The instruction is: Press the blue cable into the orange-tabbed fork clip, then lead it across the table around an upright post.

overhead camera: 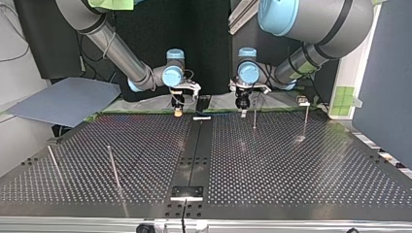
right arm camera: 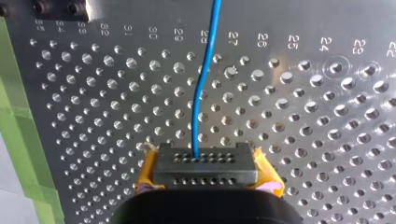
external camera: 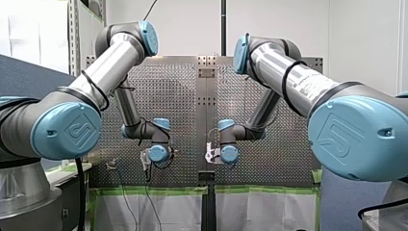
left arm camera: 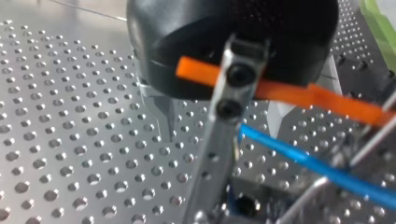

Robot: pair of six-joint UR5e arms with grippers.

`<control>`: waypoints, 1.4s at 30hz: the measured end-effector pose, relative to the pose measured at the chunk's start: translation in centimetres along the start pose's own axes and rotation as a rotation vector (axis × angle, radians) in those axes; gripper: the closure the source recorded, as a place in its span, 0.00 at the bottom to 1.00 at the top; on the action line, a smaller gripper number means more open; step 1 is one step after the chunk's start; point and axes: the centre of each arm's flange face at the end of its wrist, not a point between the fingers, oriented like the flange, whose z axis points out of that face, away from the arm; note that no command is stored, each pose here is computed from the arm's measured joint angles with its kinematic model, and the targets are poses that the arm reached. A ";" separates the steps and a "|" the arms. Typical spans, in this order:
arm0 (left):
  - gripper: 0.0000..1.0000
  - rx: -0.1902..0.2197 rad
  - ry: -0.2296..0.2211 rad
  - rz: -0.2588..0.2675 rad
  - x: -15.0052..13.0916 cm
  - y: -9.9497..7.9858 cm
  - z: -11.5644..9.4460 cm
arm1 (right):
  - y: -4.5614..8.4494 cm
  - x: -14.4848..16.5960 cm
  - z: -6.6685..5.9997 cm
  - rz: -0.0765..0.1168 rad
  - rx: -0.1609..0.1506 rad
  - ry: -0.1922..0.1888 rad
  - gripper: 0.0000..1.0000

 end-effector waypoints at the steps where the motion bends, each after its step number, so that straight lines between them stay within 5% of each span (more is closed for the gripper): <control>1: 0.31 -0.007 -0.002 0.002 0.0 0.1 0.0 | 0.0 0.0 0.0 0.000 0.000 0.000 0.98; 2: 0.31 -0.016 -0.004 0.003 -0.1 0.2 0.0 | 0.0 0.0 0.0 -0.001 0.000 0.000 0.98; 4: 0.56 -0.028 -0.008 0.002 -0.1 0.4 0.0 | 0.0 0.0 0.0 -0.002 0.000 0.000 0.98; 5: 0.56 -0.034 -0.009 -0.001 -0.1 0.4 0.0 | 0.0 0.0 0.0 -0.002 0.000 0.000 0.98; 7: 1.00 -0.043 -0.011 -0.006 -0.1 0.5 0.0 | 0.0 0.0 0.0 -0.002 0.000 0.000 0.98; 20: 1.00 -0.127 -0.002 0.020 -0.1 1.4 -0.3 | 0.0 0.0 0.0 -0.003 0.001 0.000 0.98; 31: 1.00 -0.148 0.018 0.081 -0.1 1.2 -0.6 | -0.2 0.5 -0.2 -0.015 0.001 0.002 0.98; 42: 1.00 -0.103 0.025 0.106 -3.0 -2.9 -2.6 | -0.6 3.8 -0.9 -0.016 0.001 0.014 0.98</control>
